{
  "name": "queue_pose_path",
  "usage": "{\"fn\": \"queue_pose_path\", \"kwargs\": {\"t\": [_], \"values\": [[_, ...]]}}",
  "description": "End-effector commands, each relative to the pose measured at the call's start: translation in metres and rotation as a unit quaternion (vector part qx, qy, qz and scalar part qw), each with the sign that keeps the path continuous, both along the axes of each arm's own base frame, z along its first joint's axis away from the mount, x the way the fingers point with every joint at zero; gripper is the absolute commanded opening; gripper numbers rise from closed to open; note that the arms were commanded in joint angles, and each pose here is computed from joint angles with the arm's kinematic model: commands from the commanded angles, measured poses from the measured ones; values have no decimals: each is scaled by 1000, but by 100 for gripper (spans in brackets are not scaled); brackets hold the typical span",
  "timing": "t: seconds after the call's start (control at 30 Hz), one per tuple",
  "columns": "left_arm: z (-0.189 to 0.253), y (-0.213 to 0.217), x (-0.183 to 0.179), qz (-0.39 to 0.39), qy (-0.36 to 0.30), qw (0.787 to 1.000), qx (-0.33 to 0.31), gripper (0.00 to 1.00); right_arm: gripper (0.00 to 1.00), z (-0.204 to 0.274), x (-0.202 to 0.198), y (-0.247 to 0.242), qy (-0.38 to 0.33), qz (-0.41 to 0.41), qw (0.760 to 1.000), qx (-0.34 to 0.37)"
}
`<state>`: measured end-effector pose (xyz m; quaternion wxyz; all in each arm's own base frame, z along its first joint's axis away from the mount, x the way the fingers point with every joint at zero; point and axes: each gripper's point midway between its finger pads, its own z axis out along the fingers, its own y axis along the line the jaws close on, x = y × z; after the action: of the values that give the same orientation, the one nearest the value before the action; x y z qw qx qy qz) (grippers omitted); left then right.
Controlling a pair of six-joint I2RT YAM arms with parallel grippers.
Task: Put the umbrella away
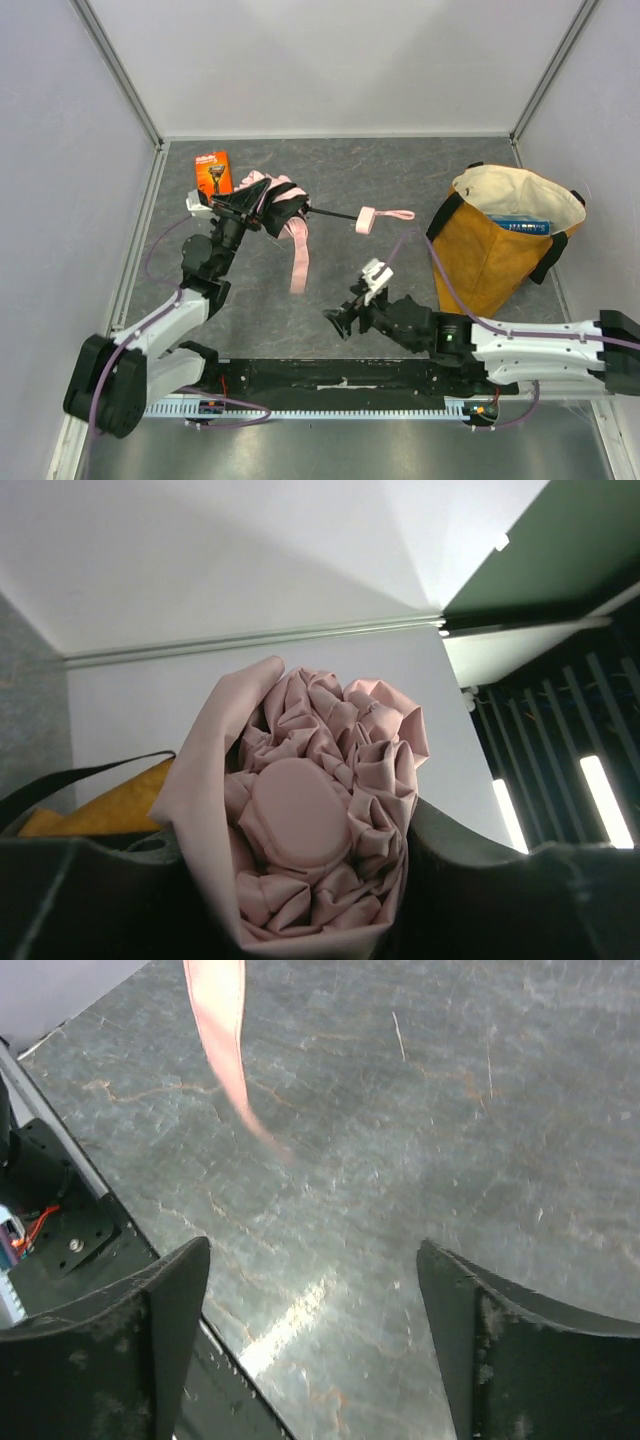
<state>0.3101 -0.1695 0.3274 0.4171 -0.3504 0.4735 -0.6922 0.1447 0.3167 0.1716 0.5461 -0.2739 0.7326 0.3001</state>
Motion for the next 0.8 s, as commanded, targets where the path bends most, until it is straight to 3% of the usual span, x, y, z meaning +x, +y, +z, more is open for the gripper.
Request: {"fn": "queue_pose_path", "kwargs": {"t": [0.0,0.17,0.2,0.3,0.47,0.63,0.77], "values": [[88,7,-18,-21,-183,981,-56,2,93,-52,-20,-39,114,-24,993,-6],[118,10,-22,-36,-266,961,-61,2,96,-100,8,-72,287,-100,952,47],[121,11,-25,-44,-284,956,-56,2,95,-88,23,-72,337,-80,932,111],[129,8,-33,-59,-306,949,-49,2,96,-62,47,-67,358,-63,918,156],[142,-4,-56,-109,-354,929,-27,2,95,-20,75,-40,435,2,872,225],[140,-10,-73,-124,-376,918,5,2,95,39,86,-4,480,52,809,334],[141,-10,-77,-122,-383,916,9,2,96,79,66,22,507,118,758,393]]}}
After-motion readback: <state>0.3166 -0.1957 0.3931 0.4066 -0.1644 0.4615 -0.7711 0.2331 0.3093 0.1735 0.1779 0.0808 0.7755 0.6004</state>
